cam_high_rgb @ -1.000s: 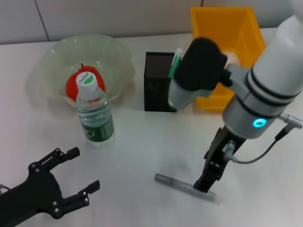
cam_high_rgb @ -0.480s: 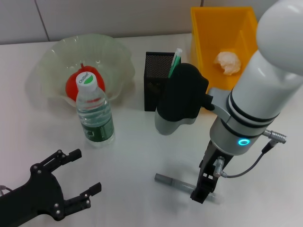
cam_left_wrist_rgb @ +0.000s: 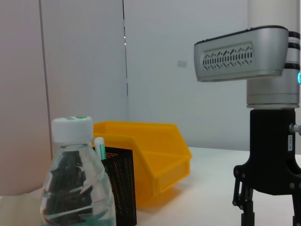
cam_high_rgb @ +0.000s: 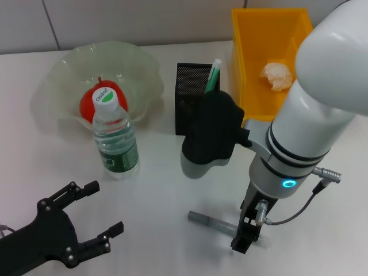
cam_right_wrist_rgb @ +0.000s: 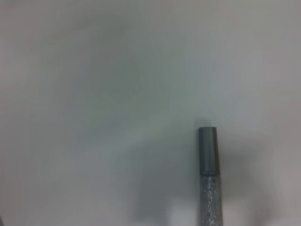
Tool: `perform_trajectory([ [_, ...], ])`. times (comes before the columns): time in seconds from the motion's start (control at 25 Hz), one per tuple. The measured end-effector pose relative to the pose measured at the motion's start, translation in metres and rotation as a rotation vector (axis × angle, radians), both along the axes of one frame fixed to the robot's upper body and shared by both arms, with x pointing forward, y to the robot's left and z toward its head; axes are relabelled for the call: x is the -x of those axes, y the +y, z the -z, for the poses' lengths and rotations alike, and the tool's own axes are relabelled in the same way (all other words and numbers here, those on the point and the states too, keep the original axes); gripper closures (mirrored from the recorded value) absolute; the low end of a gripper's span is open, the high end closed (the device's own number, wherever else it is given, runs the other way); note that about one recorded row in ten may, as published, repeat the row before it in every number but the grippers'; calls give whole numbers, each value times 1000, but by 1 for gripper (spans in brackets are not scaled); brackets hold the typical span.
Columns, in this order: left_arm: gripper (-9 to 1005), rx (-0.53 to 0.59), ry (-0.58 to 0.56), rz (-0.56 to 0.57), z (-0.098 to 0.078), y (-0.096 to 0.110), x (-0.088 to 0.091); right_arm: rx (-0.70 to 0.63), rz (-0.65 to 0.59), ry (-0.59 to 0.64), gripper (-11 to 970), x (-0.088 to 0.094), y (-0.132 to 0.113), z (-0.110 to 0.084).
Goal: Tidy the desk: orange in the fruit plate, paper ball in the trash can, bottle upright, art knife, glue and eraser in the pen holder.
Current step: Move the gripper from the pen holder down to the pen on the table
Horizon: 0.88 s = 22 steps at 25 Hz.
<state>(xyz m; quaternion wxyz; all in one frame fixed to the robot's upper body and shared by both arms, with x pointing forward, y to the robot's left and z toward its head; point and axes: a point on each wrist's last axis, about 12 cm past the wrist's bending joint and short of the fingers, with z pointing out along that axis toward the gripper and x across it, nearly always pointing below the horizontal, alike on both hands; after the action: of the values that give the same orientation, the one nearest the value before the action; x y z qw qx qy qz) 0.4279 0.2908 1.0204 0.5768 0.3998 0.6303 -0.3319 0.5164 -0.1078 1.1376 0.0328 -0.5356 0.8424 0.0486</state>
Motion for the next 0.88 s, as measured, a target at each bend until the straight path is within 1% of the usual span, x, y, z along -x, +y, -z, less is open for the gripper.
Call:
perform_trajectory([
  [0.24,140,-1,5,7,0,0,1,4,-3,-1,220,1,1,1],
  [0.44,140,-2,8,11,0,-1,1,-2,-4,-6,428,0,2,1],
  [0.88,139,-7,9,29,0,-3,-2,2,-18,-2,473,3,3,4],
])
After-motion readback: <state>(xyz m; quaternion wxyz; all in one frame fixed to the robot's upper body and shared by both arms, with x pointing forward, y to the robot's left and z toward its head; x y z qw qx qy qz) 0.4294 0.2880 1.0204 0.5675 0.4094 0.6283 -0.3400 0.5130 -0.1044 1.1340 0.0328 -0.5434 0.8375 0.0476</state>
